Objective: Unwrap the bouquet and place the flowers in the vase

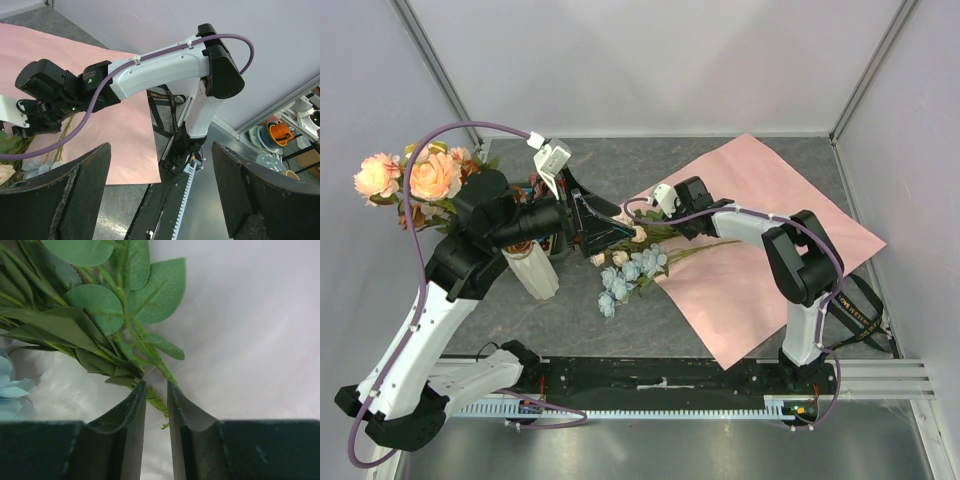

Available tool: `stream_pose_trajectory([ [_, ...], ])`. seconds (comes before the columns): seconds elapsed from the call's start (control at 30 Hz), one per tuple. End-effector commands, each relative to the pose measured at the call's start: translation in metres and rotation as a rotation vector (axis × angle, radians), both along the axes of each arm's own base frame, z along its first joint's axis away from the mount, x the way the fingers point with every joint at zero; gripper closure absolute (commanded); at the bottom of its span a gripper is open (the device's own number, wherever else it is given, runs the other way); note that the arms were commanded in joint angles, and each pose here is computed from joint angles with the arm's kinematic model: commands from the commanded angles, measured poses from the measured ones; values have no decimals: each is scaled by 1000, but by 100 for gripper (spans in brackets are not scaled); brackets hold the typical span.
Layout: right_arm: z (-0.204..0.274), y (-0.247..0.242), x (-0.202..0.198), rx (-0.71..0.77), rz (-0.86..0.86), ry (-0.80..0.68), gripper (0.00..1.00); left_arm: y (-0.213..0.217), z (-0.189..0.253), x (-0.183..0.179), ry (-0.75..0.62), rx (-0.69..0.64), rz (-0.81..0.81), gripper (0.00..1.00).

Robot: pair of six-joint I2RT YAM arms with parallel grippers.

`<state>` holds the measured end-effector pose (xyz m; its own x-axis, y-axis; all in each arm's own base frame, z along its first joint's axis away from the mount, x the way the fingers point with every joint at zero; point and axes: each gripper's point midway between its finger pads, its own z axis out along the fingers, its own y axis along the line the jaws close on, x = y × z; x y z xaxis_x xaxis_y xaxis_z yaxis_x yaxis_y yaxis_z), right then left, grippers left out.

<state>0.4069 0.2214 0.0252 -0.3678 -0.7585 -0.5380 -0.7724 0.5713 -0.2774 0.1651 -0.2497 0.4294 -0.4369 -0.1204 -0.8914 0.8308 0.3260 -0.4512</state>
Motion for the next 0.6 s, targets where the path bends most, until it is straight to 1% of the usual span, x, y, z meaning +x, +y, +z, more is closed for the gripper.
stream_pose_trajectory([
  [0.0, -29, -5, -8, -14, 8, 81, 71, 2, 4, -9, 3, -12, -27, 12],
  [0.03, -24, -3, -5, -4, 12, 74, 74, 2, 5, -10, 2, -11, -29, 12],
  [0.07, -22, 0, -5, 5, 21, 77, 79, 1, 4, -9, 6, -10, -27, 12],
  [0.17, -5, 2, 3, 14, 12, 40, 88, 1, 4, -9, 7, -10, -27, 12],
  [0.27, 23, -2, 13, 12, -22, -27, 93, 1, 4, -9, 8, -11, -27, 12],
  [0.3, 43, -7, 18, 6, -51, -80, 94, 1, 4, -8, 10, -10, -27, 12],
  [0.33, 54, -8, 20, 16, -66, -105, 100, 1, 4, -8, 10, -10, -27, 12],
  [0.4, 84, -11, 25, 39, -97, -172, 100, 0, 4, -7, 11, -9, -27, 12],
  [0.47, 106, -11, 24, 72, -108, -209, 100, -1, 4, -6, 10, -10, -29, 12],
  [0.57, 122, -12, 23, 98, -117, -242, 100, -1, 6, -5, 4, -12, -27, 12],
])
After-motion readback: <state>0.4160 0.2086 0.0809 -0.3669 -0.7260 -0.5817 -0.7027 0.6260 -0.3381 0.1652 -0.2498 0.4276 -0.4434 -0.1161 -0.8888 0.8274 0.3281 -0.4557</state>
